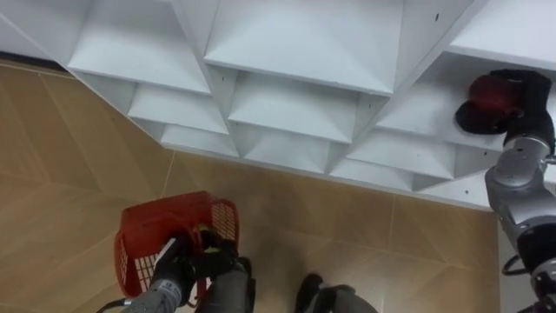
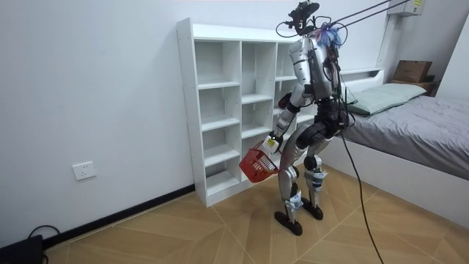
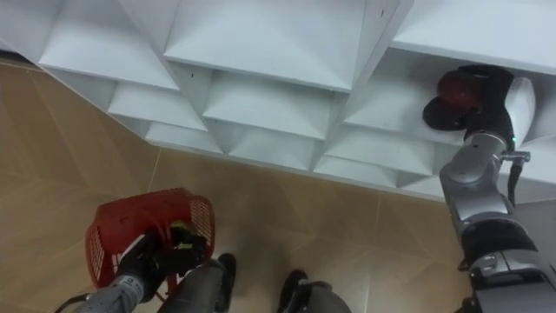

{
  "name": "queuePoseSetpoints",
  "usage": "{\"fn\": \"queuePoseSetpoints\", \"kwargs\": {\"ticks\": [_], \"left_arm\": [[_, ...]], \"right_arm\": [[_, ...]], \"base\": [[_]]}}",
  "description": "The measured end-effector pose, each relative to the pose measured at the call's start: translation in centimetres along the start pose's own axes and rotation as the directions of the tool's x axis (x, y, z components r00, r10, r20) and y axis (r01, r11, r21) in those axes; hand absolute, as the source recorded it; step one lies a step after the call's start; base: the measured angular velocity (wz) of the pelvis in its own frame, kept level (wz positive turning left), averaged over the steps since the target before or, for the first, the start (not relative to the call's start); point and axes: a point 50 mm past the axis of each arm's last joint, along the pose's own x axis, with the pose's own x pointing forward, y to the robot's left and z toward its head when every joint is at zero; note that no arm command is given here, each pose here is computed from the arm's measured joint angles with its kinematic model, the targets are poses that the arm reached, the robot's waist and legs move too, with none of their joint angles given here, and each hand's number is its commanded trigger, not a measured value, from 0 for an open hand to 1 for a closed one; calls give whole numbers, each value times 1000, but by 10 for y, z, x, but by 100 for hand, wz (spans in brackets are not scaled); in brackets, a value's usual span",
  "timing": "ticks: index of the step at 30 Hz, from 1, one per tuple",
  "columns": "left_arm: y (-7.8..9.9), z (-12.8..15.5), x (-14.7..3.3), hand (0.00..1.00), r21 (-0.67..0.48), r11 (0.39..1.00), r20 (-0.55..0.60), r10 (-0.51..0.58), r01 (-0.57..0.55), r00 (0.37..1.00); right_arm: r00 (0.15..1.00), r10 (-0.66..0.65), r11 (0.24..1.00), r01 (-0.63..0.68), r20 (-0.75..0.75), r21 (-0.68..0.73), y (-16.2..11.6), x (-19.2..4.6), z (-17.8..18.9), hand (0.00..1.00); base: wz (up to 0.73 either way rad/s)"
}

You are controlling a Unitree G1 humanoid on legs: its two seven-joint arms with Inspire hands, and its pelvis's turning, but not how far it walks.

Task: Collect fruits from the closet

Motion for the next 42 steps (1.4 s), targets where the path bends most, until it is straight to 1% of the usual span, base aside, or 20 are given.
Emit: {"fn": "queuePoseSetpoints", "kwargs": {"ticks": [7, 14, 23, 26, 29, 32, 35, 37, 42], "left_arm": [[-4, 5, 3, 100, 16, 1000, 10, -16, 16, 1000], [-2, 2, 3, 100, 16, 1000, -4, -7, 7, 1000], [0, 1, 8, 100, 13, 1000, -28, -2, 2, 1000], [0, -1, 8, 100, 11, 1000, -36, -10, 11, 999], [-1, 1, 9, 100, 7, 1000, -33, -23, 23, 999], [-1, 5, 11, 100, 4, 1000, -24, -26, 26, 999], [-5, 5, 12, 100, -16, 999, -20, -46, 46, 999], [-8, 3, 12, 100, -55, 997, -23, -53, 51, 998], [-15, 1, 12, 100, -103, 993, -25, -67, 64, 997]], "right_arm": [[999, 46, 999, -46, -9, -21, 4, 1, 2, 100], [996, 84, 996, -84, -28, -34, 7, -1, 0, 100], [989, 135, 990, -137, -56, -36, 16, -7, -9, 100], [983, 169, 984, -172, -65, -45, 23, -10, -11, 100], [974, 217, 975, -219, -69, -30, 33, -16, -11, 100], [950, 312, 949, -313, -29, -29, 50, -28, -6, 100], [918, 397, 918, -397, -12, -5, 64, -40, -5, 100], [887, 462, 887, -462, -3, -18, 72, -51, -11, 100], [809, 587, 809, -587, 17, -26, 85, -77, -19, 100]], "base": [[-5], [-3], [-3], [-3], [0], [0], [-2], [0], [-1]]}}
